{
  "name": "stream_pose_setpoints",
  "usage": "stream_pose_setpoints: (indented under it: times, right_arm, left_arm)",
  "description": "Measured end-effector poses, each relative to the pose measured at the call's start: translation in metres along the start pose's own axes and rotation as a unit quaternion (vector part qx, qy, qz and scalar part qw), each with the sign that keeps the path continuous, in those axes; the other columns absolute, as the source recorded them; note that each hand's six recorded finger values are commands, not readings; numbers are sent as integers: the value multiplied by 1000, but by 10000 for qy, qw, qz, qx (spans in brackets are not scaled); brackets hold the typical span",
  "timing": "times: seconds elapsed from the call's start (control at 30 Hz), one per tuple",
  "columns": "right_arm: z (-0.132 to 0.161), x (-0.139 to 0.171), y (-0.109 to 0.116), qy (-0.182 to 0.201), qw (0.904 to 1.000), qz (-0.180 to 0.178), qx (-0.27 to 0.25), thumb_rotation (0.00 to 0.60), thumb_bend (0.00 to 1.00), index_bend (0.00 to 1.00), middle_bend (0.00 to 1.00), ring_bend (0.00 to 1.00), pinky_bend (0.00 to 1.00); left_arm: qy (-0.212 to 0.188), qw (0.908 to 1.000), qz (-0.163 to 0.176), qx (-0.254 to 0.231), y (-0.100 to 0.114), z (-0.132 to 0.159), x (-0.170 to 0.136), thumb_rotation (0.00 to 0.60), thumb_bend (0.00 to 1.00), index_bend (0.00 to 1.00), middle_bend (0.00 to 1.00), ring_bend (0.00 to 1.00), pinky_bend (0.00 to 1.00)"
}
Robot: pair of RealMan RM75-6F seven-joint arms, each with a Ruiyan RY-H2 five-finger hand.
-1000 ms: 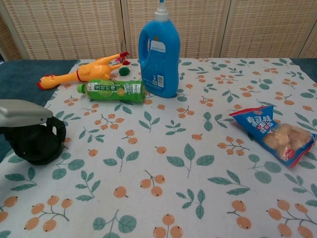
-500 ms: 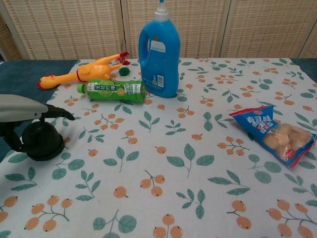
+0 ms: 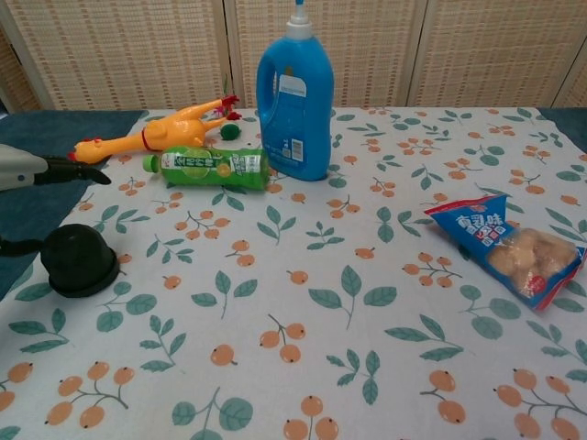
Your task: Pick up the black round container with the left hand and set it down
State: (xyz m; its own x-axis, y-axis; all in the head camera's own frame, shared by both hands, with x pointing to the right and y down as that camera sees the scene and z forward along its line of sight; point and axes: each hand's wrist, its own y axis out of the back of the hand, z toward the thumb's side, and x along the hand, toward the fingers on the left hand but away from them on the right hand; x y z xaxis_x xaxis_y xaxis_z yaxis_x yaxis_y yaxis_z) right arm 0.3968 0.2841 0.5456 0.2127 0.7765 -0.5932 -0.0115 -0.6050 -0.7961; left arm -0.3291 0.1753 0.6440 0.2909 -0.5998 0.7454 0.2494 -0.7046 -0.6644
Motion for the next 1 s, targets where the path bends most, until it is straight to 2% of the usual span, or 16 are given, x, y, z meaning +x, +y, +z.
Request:
stream_pose_setpoints:
  times: [0.13, 0.47, 0.83, 1.0]
  right_arm:
    - [0, 4, 4, 63, 9999, -67, -65, 600, 70, 0, 0, 0, 0]
    - [0, 10, 9, 121, 9997, -187, -120, 600, 70, 0, 0, 0, 0]
    - [0, 8, 7, 89, 9999, -102, -96, 600, 70, 0, 0, 0, 0]
    - [-1, 7, 5, 75, 9999, -54, -79, 600, 70, 0, 0, 0, 0]
  left_arm:
    - [119, 9999, -82, 89, -7, -3, -7, 600, 393, 0, 0, 0, 119]
    - [354, 9970, -682, 96, -23, -12, -4, 600, 379, 0, 0, 0, 113]
    - [299, 9969, -732, 58, -27, -6, 6, 600, 378, 0, 0, 0, 113]
    - [185, 9979, -623, -5, -25, 1, 11, 600, 378, 0, 0, 0, 115]
